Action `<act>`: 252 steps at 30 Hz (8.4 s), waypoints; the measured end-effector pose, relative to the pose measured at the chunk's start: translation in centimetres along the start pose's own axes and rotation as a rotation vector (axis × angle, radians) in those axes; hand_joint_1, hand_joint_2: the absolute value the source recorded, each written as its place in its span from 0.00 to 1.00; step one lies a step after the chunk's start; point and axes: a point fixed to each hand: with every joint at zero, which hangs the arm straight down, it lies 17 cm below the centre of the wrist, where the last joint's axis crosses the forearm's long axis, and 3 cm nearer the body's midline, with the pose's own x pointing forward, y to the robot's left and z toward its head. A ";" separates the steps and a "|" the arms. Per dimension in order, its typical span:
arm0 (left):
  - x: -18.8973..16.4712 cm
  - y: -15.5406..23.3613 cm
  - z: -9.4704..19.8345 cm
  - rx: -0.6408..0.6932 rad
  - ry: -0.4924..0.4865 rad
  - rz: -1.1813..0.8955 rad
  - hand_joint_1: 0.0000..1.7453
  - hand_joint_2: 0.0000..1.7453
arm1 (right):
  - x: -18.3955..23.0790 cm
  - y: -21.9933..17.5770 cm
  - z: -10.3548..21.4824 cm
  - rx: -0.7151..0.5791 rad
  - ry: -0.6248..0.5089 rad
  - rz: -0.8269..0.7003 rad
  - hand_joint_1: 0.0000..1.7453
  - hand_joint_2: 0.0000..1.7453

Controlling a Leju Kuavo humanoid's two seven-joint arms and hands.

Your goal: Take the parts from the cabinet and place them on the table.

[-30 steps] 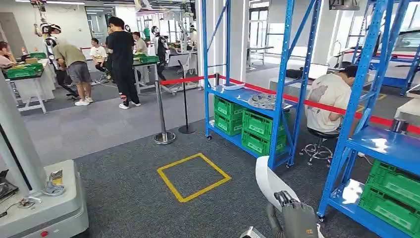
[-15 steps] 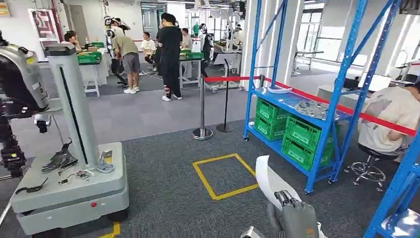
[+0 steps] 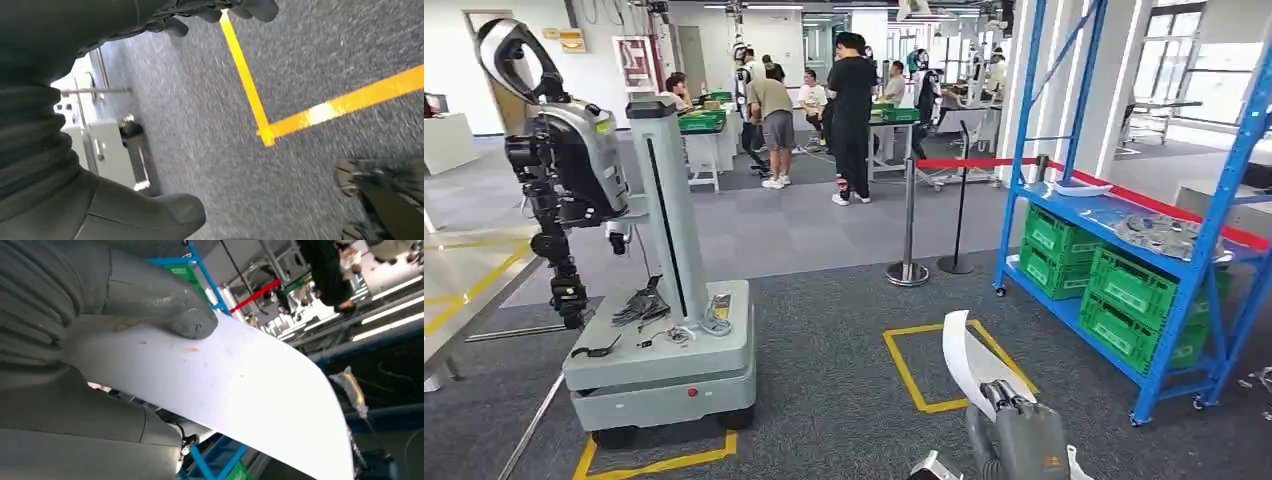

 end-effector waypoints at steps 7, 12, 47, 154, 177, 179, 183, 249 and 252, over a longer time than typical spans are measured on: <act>0.0 0.0 0.0 -0.002 -0.003 -0.002 0.00 1.00 | 0.0 0.4 0.3 0.013 0.004 0.003 1.00 1.00; -0.2 0.0 0.0 -0.004 0.000 -0.002 0.00 1.00 | 0.0 0.3 0.2 0.014 0.006 0.004 1.00 1.00; 0.0 0.5 0.0 0.002 0.004 0.008 0.00 1.00 | 0.7 -0.6 0.2 -0.009 0.008 0.003 1.00 1.00; 0.7 1.8 -0.2 0.071 -0.017 0.099 0.00 1.00 | 1.9 -0.5 -2.0 -0.032 -0.049 -0.056 1.00 1.00; 0.4 2.1 -0.2 0.077 -0.012 0.100 0.00 1.00 | 1.8 0.1 -1.6 -0.018 -0.043 -0.057 1.00 1.00; 0.6 2.1 -0.2 0.077 -0.015 0.100 0.00 1.00 | 1.8 0.1 -1.6 -0.018 -0.043 -0.057 1.00 1.00; 0.6 2.0 -0.2 0.075 -0.014 0.100 0.00 1.00 | 1.7 0.0 -1.7 -0.022 -0.043 -0.056 1.00 1.00; 0.9 1.5 -0.1 0.055 -0.027 0.070 0.00 1.00 | 1.9 1.7 0.2 0.018 -0.032 -0.040 1.00 1.00; 0.6 1.3 -0.1 0.053 -0.023 0.067 0.00 1.00 | 1.7 1.7 0.2 0.021 -0.027 -0.035 1.00 1.00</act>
